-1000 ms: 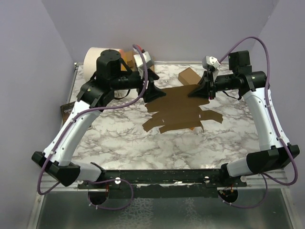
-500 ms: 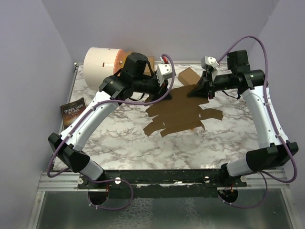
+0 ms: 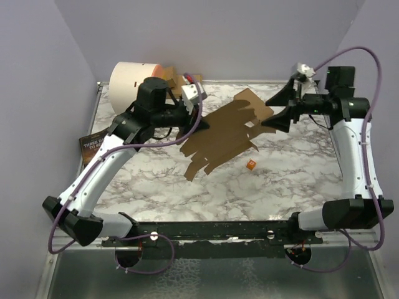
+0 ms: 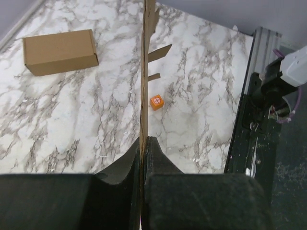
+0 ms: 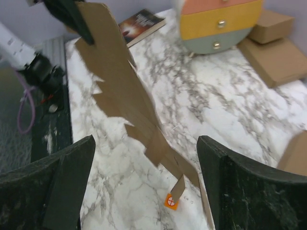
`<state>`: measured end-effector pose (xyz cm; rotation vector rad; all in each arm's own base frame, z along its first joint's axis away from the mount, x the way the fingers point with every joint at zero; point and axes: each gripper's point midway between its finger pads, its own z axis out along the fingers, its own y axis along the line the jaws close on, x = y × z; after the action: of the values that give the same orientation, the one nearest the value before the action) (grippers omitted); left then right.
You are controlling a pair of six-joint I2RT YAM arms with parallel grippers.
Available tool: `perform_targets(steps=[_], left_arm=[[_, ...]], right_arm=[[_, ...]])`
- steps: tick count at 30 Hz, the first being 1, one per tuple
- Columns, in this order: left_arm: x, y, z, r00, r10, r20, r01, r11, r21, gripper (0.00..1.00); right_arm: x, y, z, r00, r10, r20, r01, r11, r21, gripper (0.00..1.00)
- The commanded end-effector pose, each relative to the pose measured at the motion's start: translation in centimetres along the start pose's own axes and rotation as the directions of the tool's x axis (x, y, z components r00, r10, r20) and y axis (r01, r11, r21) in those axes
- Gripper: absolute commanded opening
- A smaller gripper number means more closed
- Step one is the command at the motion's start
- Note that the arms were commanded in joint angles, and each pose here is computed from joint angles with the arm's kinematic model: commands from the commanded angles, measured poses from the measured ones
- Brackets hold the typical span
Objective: Fold the paper box
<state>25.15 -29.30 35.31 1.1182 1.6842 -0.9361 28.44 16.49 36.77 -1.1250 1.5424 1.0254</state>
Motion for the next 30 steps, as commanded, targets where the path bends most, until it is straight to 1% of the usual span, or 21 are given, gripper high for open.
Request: perform_targets(steps=[1,4,8,12,16,19,21,24,30], left_arm=[[-3.5,0.0,-3.5,0.981,-0.020,0.195,0.035,0.997,-0.075,0.00],[-4.6,0.0,-5.3,0.959,-0.050,0.280,0.081,0.991,-0.102,0.00],[-6.0,0.3,-7.2,0.928,-0.081,0.363,0.136,0.982,-0.130,0.00],[-7.7,0.3,-8.4,0.901,-0.102,0.422,0.171,0.976,-0.131,0.00],[-9.7,-0.3,-9.1,0.866,-0.110,0.487,0.177,0.980,-0.094,0.00],[-11.3,-1.1,-9.3,0.838,-0.127,0.531,0.174,0.984,-0.039,0.00],[-12.2,-1.6,-9.6,0.818,-0.143,0.557,0.172,0.985,-0.001,0.00],[-13.1,-2.1,-9.9,0.802,-0.153,0.577,0.166,0.986,0.030,0.00],[-14.0,-3.0,-10.3,0.783,-0.170,0.599,0.158,0.985,0.074,0.00]], right_arm=[[-1.5,0.3,-3.4,0.992,0.022,0.121,-0.031,0.997,0.075,0.89],[0.5,-0.4,-4.3,0.983,0.076,0.166,-0.099,0.986,0.133,0.93],[3.5,-0.2,-4.5,0.962,0.143,0.231,-0.179,0.974,0.140,1.00],[6.4,0.4,-3.9,0.942,0.186,0.278,-0.230,0.964,0.136,1.00],[8.2,0.5,-3.5,0.917,0.212,0.339,-0.277,0.948,0.158,1.00],[8.1,0.1,-3.3,0.900,0.238,0.365,-0.305,0.942,0.138,1.00],[7.6,-0.5,-3.1,0.876,0.297,0.380,-0.361,0.926,0.110,1.00],[6.9,-1.1,-2.5,0.845,0.364,0.392,-0.420,0.905,0.064,1.00],[4.6,-1.3,-1.8,0.824,0.359,0.438,-0.404,0.914,0.012,1.00]])
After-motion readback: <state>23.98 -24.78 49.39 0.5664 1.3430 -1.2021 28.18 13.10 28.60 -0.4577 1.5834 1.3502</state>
